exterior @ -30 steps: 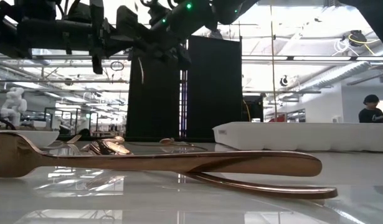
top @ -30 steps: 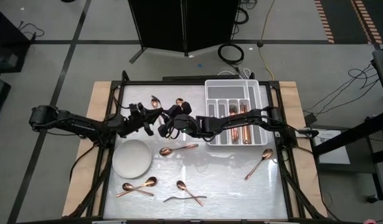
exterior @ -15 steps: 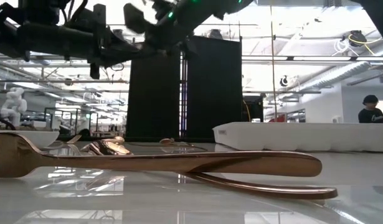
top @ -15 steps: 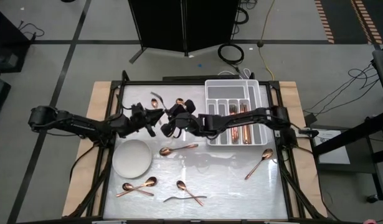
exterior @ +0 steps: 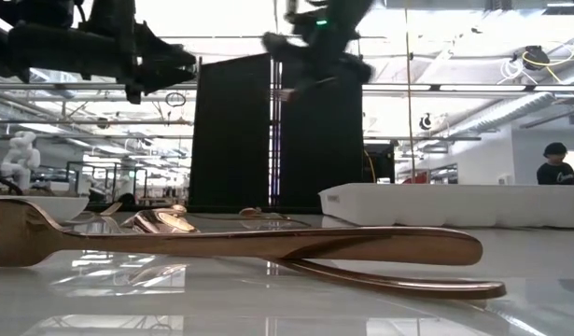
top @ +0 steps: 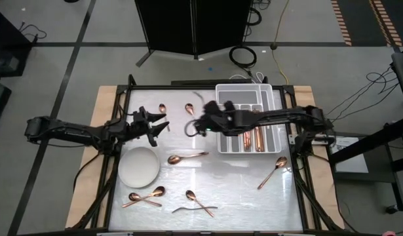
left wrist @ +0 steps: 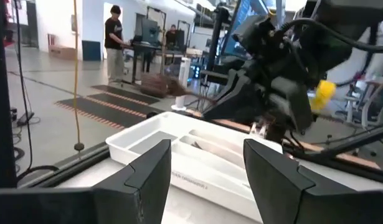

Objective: Sort silverware
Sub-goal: Put the bronze fork into the silverware tray

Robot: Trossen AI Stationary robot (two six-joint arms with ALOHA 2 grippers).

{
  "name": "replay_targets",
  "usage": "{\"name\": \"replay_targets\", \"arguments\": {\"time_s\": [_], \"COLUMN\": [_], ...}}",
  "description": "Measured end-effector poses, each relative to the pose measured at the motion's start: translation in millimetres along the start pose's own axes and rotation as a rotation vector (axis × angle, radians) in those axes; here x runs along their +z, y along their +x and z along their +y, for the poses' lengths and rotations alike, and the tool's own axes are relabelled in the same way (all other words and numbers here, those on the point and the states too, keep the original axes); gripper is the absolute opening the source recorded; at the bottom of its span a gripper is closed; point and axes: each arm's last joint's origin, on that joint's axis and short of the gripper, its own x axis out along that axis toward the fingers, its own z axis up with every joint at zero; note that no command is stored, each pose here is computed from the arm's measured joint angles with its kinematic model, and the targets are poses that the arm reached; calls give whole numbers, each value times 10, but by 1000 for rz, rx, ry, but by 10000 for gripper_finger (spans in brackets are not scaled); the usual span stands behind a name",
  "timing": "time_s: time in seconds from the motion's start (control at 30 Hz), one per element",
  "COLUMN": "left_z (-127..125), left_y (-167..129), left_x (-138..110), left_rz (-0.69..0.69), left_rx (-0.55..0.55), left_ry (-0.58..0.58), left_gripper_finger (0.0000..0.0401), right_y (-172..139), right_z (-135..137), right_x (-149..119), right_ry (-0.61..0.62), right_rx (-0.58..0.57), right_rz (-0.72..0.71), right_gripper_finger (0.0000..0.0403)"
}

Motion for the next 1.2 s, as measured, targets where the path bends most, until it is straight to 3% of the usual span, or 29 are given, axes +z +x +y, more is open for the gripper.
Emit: {"name": "replay_targets", "arguments": {"time_s": [0.13,0.27,0.43,0.53,0.7,0.83,1.2], "left_z": [2,-1,0,0,0,0,0], "left_y": [-56,-94,-104,-104,-104,-104,-104], "left_x": [43,78,89,91,92,92,89], "left_rz": [-6,-17,-22,-24,-25,-24,-22], "left_rx": [-44,-87,-93,-93,-93,-93,-92], "left_ry": [-31,-73,-88,-90,-91,-91,-88], "left_gripper_finger": [196,196,196,196,196,196,196], "right_y": [-171,-198,-181,-156,-161,-180,-110], "right_z": [-399,-850,-1081,-1111,-1221,-1282,-1261], "right_x": [-270,-774,-1245,-1390,-1590,-1644,-1705], "right_ry": [156,381,612,649,669,705,719], "right_rx": [-19,-49,76,114,-17,-86,-103], "right_rz": [32,82,58,49,57,58,120], "right_gripper_finger": [0,0,0,0,0,0,0]}}
